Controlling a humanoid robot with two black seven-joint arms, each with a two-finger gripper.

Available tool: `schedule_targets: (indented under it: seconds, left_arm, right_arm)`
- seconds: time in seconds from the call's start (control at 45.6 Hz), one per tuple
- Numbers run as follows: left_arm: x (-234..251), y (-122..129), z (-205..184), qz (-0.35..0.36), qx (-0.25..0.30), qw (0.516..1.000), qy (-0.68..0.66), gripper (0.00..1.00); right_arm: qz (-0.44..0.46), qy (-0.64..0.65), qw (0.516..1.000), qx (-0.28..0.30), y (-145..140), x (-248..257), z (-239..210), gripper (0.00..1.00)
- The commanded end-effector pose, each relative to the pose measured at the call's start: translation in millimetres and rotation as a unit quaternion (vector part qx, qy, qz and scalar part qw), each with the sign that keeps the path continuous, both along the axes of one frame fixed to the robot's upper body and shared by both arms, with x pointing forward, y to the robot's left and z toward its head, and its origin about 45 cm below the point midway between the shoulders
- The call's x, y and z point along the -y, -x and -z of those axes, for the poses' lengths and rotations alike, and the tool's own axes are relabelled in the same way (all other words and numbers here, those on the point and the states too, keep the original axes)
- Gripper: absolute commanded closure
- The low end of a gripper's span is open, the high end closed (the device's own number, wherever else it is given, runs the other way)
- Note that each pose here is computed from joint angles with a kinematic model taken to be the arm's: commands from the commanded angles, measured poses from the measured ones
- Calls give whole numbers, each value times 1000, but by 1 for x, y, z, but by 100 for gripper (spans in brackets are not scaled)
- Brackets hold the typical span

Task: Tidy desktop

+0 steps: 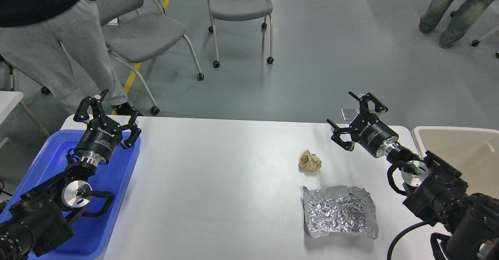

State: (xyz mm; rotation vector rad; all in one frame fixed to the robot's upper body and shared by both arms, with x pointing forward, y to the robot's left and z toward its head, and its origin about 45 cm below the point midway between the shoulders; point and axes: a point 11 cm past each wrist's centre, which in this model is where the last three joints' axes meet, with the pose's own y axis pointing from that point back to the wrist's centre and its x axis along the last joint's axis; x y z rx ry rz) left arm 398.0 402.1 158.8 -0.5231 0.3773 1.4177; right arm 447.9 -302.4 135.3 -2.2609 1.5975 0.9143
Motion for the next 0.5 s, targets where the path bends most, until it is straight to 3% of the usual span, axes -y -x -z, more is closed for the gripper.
schedule_targets:
  seconds: [0.0, 0.482]
  left_arm:
    - [0, 0, 0, 0, 0, 1000, 0, 2]
    - [0, 0, 0, 0, 0, 1000, 0, 2]
  right_arm:
    - [-12, 37, 999, 9, -8, 12, -15, 0]
    - [-33, 217, 975, 43, -31, 90, -96, 0]
